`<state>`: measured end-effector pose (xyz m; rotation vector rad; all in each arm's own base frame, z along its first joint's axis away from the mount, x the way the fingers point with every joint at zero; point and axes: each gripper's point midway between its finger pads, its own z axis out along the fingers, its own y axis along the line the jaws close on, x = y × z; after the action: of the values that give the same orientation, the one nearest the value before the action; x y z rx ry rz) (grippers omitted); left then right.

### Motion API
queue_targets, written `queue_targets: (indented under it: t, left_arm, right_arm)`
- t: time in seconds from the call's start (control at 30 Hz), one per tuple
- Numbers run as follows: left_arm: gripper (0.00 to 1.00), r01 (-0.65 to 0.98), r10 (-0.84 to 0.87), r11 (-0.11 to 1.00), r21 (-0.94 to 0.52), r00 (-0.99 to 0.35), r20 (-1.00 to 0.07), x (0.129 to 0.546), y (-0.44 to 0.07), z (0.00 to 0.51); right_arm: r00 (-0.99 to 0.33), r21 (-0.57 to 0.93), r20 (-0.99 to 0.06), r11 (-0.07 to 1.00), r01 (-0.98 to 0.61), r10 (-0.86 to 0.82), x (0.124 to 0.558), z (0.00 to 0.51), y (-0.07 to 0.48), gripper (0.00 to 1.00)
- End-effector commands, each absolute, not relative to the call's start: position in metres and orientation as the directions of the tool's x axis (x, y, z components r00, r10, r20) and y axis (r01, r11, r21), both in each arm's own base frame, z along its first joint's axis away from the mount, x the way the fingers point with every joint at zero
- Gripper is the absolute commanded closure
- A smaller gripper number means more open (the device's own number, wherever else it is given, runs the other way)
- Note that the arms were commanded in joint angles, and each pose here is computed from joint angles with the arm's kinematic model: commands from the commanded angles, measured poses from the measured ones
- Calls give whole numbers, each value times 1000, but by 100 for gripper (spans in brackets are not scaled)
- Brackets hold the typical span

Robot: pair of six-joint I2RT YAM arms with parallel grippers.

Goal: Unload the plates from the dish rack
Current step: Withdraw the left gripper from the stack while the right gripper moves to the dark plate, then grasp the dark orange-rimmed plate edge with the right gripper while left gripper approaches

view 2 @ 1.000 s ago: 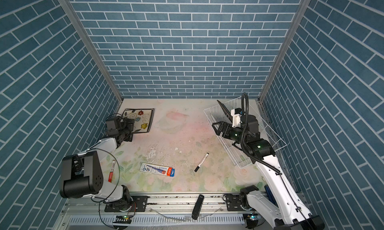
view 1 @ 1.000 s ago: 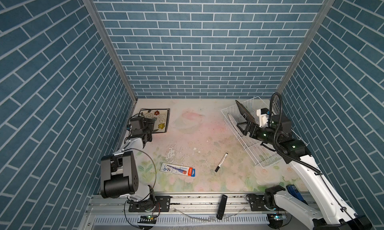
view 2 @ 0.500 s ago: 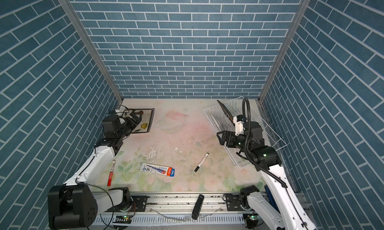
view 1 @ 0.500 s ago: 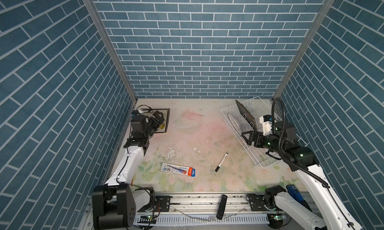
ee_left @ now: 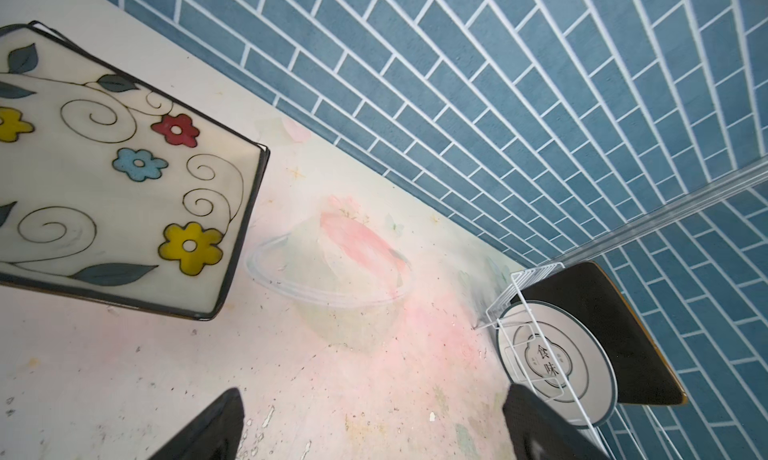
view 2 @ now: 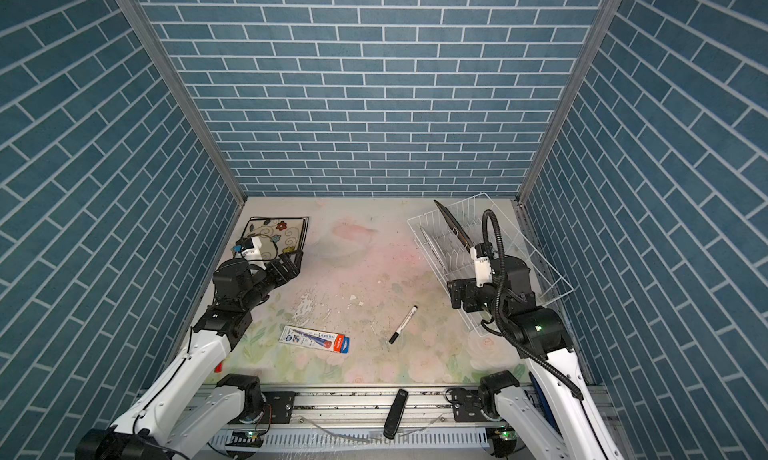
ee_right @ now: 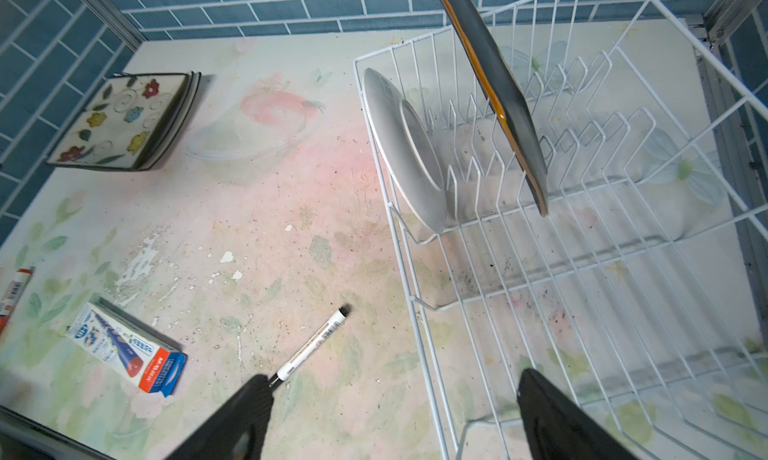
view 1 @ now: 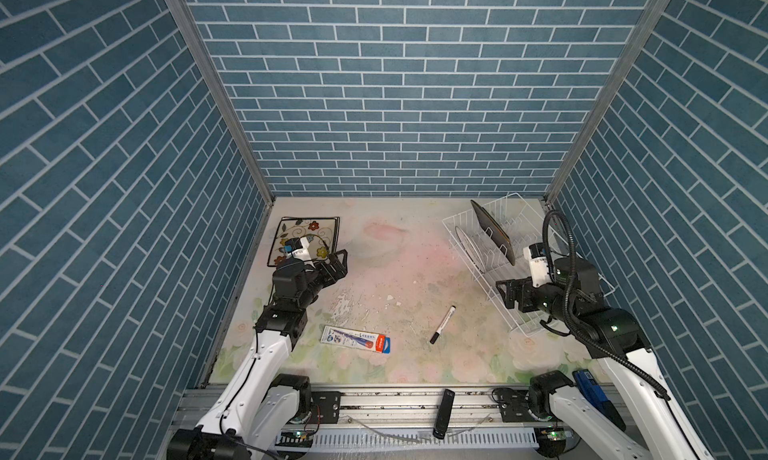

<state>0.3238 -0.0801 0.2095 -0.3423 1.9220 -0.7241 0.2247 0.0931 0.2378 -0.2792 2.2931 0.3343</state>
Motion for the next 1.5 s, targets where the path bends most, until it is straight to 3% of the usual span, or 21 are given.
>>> queue_targets:
  t: [0.0,0.2,0.4,0.6,0.7,0.97,1.33,1.47]
  left_arm:
    - [0,170,-508,746,-644,-480,-715,320,-100,213]
    - [0,305,-520,675,-672,-449,-726,314,-130,224]
    - [0,400,-418,709,-581,-425,-803,302,-162,231]
    - [0,511,-382,622,-593,-464,-799,296,-192,234]
    - [0,569,-296,629,-530,-455,-840,291,-211,228]
    - [0,678,-134,675,-292,-277,-951,281,-225,224]
    - [0,865,114,502,9,-56,-992,249,-269,214]
    - [0,868,130,493,68,4,-992,249,-283,212]
  right_arm:
    - [-647,43,-732,934,-354,-212,234,243,91,6]
    - [-634,-69,-711,927,-368,-304,263,251,89,7]
    - [-591,-179,-713,913,-366,-376,294,273,85,8]
    - [-561,-225,-702,885,-409,-438,318,274,92,6]
    - [-563,-241,-693,881,-408,-450,329,274,91,5]
    - [-558,-325,-647,850,-416,-520,347,260,84,4]
    - [-574,-318,-593,819,-478,-565,360,241,88,8]
    - [-597,-324,-571,823,-466,-563,367,236,84,10]
